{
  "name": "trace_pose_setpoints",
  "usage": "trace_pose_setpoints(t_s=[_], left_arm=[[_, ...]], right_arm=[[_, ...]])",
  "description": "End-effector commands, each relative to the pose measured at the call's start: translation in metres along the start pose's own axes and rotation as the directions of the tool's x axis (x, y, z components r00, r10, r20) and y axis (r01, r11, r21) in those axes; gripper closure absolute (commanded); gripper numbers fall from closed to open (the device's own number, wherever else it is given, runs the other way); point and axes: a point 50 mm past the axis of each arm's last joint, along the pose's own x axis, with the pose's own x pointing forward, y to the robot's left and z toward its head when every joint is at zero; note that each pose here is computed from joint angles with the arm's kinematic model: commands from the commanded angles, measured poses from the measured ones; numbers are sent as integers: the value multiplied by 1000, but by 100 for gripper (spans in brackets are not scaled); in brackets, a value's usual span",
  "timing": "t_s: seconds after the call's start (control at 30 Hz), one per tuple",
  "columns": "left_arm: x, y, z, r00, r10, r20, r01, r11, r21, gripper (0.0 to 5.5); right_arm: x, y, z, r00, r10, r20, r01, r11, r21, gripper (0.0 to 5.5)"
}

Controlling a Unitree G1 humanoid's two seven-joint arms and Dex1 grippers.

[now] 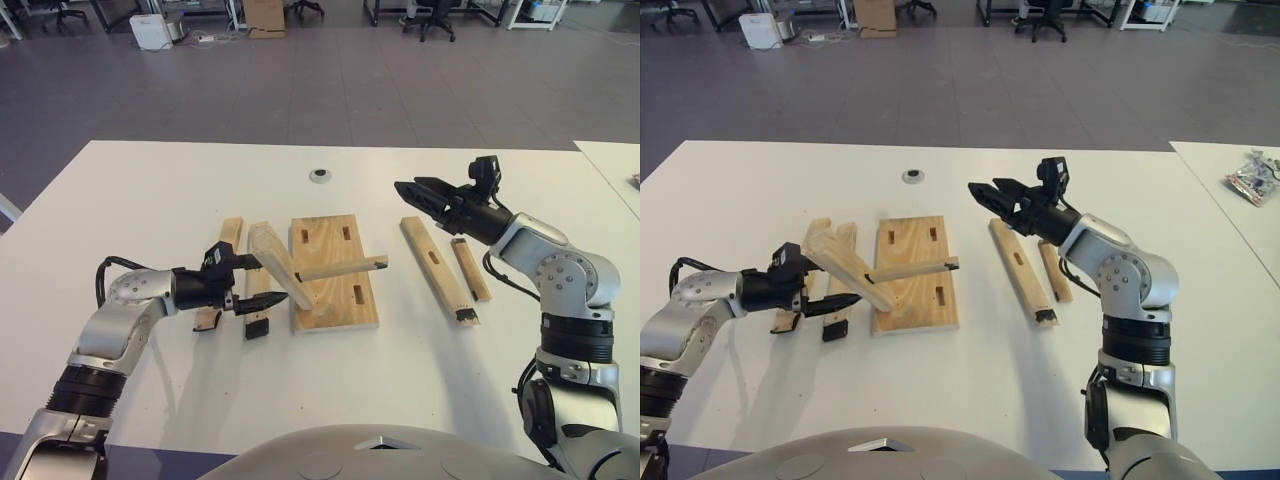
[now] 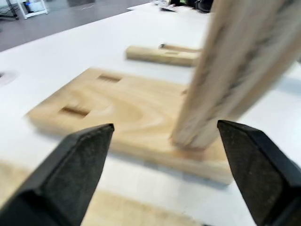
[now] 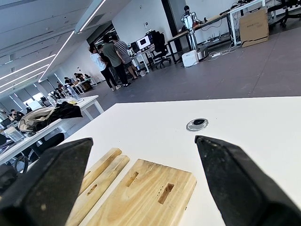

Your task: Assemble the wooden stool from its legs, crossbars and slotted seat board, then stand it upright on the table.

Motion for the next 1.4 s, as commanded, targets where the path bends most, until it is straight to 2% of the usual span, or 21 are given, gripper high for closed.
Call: trace_pose_setpoints(t_s=[0.03,0.17,0.33,0.57,0.63,0.77,0.93,1.13,1.3,1.4], left_arm=[[6,-4,-14,970,214,-115,-218,976,-25,88],[15,-13,-18,900,419,-117,-429,899,-87,88],[26,-34,-20,825,547,-143,-562,821,-103,88],[21,-56,-43,682,695,-227,-729,672,-134,88],[24,-68,-53,701,658,-276,-713,656,-248,88],[22,-72,-61,725,618,-303,-689,654,-314,153],[10,-63,-72,722,604,-337,-688,676,-264,237],[-20,-63,-102,712,517,-475,-651,739,-173,319],[-30,-56,-112,714,478,-511,-622,768,-150,340],[-25,-25,-87,731,552,-401,-629,773,-84,342]], right_arm=[[-3,1,-4,1000,-13,-4,13,1000,14,145],[-4,3,-7,1000,-15,-8,16,1000,26,145],[-6,5,-10,1000,-21,-10,21,999,37,145],[-8,7,-15,999,-32,-5,32,998,55,145],[-8,7,-15,999,-34,-6,35,998,58,145],[-7,7,-16,999,-41,-5,41,997,63,145],[-5,8,-19,999,-43,-6,43,997,68,145],[-3,9,-23,999,-48,-5,48,996,75,145],[-3,10,-25,998,-57,0,57,995,79,145],[-4,8,-24,997,-72,15,70,994,80,145]])
